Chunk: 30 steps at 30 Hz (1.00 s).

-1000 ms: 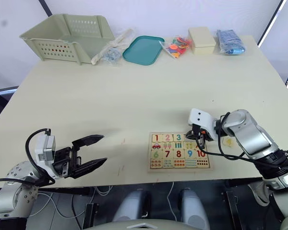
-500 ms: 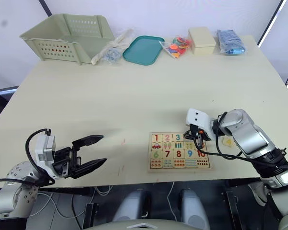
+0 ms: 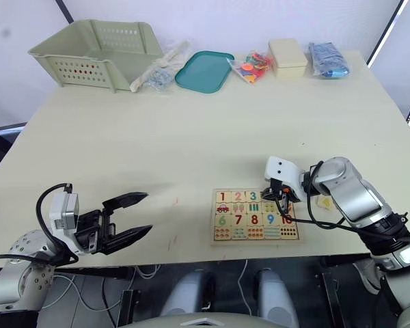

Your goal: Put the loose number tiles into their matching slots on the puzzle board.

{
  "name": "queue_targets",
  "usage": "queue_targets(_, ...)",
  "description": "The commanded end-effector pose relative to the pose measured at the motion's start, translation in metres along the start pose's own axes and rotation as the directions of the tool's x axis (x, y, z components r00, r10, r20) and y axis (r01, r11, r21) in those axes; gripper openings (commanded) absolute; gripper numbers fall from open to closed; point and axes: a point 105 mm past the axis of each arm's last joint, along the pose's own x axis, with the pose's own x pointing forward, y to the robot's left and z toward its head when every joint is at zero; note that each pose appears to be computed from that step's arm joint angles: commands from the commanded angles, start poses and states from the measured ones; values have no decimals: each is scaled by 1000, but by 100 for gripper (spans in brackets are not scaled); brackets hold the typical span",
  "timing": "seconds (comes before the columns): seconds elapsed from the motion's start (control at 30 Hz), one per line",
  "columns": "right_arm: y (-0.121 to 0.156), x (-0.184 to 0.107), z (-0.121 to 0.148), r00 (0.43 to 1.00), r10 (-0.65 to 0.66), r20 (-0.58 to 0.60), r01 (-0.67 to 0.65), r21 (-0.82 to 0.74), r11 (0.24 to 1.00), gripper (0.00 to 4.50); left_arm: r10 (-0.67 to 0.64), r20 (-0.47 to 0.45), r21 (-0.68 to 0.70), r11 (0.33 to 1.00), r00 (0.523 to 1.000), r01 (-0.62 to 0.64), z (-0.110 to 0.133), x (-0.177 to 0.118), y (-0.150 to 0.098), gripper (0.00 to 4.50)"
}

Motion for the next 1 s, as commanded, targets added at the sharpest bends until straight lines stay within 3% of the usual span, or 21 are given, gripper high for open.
queue_targets(0.03,5,-30,21,984,-50,171,54,-19,998,11,-17,7,47,999,1000,16,10,2,-3,450)
queue_targets(0.1,11,-46,24,960,-89,264,85,24,996,11,-14,8,46,999,1000,14,9,2,-3,450)
queue_targets(0.3,30,-86,-3,904,-226,363,189,133,973,11,-10,9,37,999,1000,9,5,3,-1,450)
queue_targets(0.47,43,-114,-29,867,-356,348,296,214,931,232,-3,7,27,1000,1000,3,1,1,1,450)
queue_targets(0.6,59,-137,-59,845,-461,270,381,301,874,441,7,0,12,1000,1000,-7,-3,-2,2,450)
queue_targets(1.0,78,-166,-102,800,-583,141,494,396,774,446,50,-31,-15,999,998,-51,-15,-15,2,450)
